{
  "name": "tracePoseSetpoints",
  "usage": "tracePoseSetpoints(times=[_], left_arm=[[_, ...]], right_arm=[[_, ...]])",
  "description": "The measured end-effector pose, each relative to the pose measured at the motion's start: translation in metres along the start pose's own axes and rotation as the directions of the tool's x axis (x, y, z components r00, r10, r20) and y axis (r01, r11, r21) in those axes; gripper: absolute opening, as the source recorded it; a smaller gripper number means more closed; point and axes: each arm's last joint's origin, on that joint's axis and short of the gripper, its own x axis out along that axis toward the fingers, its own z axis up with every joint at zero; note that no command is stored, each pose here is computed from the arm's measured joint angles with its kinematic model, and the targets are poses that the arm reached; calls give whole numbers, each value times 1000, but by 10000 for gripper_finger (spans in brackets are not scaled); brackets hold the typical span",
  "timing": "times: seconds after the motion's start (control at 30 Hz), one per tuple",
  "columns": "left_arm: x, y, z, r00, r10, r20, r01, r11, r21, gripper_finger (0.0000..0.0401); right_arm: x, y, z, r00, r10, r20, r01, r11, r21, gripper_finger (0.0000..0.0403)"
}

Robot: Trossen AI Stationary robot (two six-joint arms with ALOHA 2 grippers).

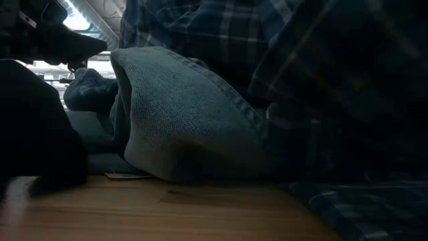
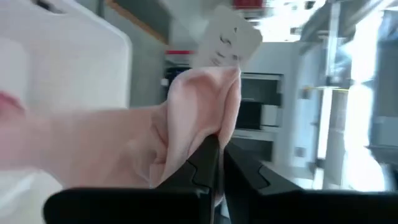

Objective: Sort clothes
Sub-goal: Put the light pink sock into the white laundry bin

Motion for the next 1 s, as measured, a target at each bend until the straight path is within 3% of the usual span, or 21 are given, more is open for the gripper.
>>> tracePoseSetpoints(times=[0.27,0.47,0.6,0.73,0.87,1.0], left_arm=[[0,0,0,1000,0,0,0,1000,0,1],[0,0,0,1000,0,0,0,1000,0,1],[0,0,0,1000,0,1,0,1000,0,1],[0,0,0,1000,0,1,0,1000,0,1],[0,0,0,1000,0,0,0,1000,0,1],[0,0,0,1000,0,0,0,1000,0,1]], right_arm=[[30,9,-14,970,241,11,-241,965,108,37],[41,17,-12,941,338,32,-339,934,109,100],[41,19,-10,931,361,47,-364,926,100,157],[39,22,-9,891,443,105,-452,887,98,198],[27,29,-7,858,500,117,-509,858,65,213],[-1,38,1,858,493,144,-499,867,2,215]])
